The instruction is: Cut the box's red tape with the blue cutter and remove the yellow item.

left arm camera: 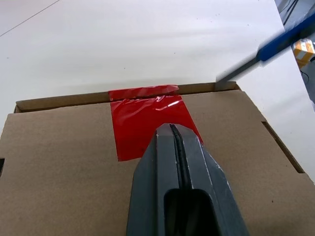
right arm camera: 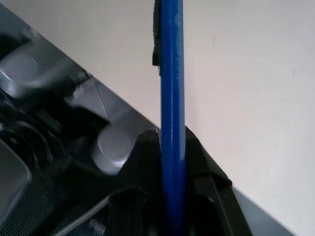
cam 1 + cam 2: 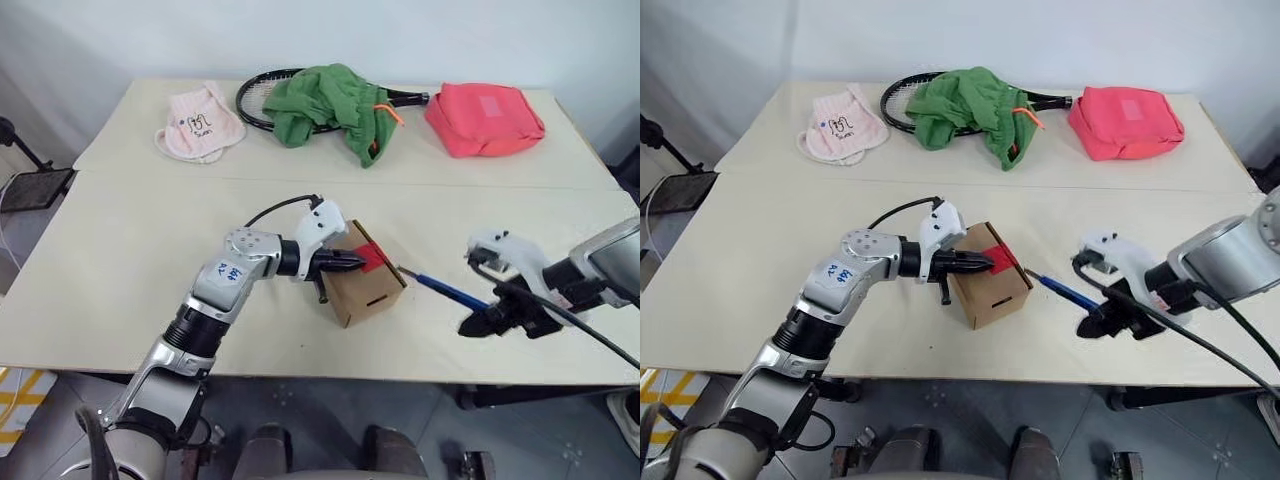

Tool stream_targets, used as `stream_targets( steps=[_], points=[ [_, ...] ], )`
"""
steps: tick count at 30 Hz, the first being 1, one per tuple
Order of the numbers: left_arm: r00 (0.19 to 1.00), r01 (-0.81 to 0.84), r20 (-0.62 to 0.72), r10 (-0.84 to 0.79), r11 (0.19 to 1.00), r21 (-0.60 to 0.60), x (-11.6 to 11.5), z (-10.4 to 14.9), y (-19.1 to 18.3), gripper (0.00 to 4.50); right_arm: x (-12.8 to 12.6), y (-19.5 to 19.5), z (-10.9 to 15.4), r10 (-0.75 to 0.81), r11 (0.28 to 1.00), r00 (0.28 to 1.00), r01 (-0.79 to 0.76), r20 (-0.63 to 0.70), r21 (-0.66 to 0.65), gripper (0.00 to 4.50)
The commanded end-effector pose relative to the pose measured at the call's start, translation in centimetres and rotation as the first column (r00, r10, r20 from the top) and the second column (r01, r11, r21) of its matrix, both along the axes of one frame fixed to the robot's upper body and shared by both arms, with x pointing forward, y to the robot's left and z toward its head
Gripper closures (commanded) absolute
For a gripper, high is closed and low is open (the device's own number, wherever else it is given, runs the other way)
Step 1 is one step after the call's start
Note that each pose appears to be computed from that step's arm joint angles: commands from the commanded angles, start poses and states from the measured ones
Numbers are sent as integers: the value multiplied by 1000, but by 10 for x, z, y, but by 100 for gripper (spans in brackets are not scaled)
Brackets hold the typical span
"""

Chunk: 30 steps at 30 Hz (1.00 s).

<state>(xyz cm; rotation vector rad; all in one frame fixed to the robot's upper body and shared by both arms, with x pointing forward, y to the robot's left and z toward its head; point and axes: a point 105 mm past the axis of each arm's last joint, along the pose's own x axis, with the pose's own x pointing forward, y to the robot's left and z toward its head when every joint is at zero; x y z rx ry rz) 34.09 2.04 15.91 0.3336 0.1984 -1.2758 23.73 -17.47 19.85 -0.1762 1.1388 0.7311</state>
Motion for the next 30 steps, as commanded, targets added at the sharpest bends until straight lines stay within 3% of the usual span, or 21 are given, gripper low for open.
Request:
stream_targets(
  steps=[1,5,8,10,12,16,20,22,24,28,30],
  points=[
    [992,-47,-111,58,993,105,-1,-39,18,449,-3,15,38,47,984,988,-71,149,162,429],
    [996,-31,-84,39,995,96,-2,-30,25,449,3,0,49,-66,977,962,9,264,213,429],
    [998,-20,-58,25,996,89,-1,-21,29,449,20,-27,51,-245,955,909,166,338,245,429],
    [999,-20,-43,23,996,82,0,-15,31,449,45,-68,37,-387,919,816,302,429,254,429],
    [999,-25,-34,28,996,82,1,-11,33,449,52,-102,17,-499,867,722,401,479,298,429],
    [999,-33,-17,35,996,86,2,-8,36,449,53,-152,-21,-517,842,541,459,664,282,429],
    [999,-41,-22,43,996,82,1,-10,38,449,49,-167,-65,-578,798,537,531,615,286,429],
    [999,-38,-22,40,996,82,-1,-9,37,449,50,-165,-73,-538,826,556,499,634,263,429],
    [999,-36,-21,38,996,78,-1,-7,35,449,53,-164,-76,-571,808,541,503,617,307,429],
    [999,-32,-13,33,997,75,-1,-5,33,450,50,-159,-77,-562,822,577,468,592,324,335],
    [999,-32,-7,33,996,79,1,-4,34,450,45,-161,-69,-534,842,592,435,604,318,266]
  ],
)
